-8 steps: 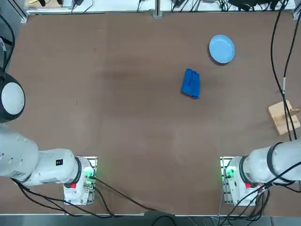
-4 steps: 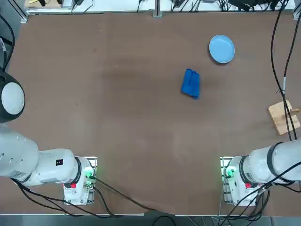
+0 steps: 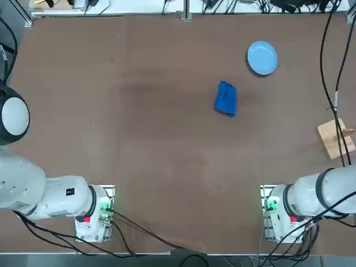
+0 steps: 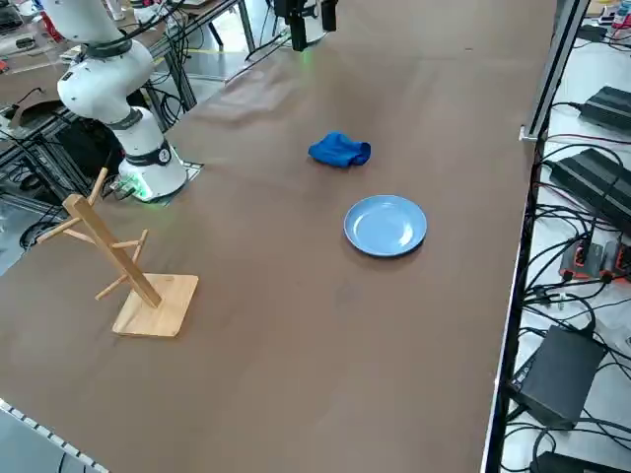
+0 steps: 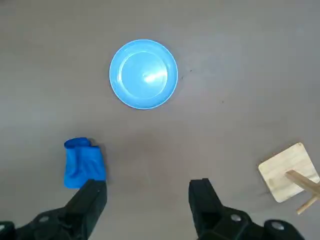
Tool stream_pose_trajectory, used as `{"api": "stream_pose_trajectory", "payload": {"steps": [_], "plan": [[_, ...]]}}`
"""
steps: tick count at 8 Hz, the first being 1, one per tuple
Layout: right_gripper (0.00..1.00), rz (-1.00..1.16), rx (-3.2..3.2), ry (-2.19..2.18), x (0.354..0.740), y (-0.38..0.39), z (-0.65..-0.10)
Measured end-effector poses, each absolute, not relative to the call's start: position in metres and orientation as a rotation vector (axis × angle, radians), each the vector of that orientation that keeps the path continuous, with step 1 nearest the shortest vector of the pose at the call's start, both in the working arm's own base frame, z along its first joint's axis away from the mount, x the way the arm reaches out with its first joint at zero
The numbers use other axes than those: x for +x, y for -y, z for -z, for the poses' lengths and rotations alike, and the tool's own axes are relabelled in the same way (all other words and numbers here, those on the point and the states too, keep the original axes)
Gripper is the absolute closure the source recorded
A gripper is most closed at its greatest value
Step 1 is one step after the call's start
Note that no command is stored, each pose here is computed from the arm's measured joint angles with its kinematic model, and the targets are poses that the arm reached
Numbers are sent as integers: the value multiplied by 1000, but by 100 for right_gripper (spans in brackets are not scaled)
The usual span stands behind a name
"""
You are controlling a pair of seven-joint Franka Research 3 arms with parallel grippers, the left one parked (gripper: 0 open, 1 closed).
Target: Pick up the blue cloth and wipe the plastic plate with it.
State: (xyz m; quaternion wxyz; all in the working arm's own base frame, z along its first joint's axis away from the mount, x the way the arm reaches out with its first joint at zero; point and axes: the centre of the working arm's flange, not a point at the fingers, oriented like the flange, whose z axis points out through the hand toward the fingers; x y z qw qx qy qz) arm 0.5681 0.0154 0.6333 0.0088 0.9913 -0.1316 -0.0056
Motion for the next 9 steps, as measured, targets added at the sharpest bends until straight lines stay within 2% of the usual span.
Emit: {"api": "stream_pose_trajectory", "payload": {"steps": [9], "plan": [[0,15,3099,393,568,-22,-634]]}}
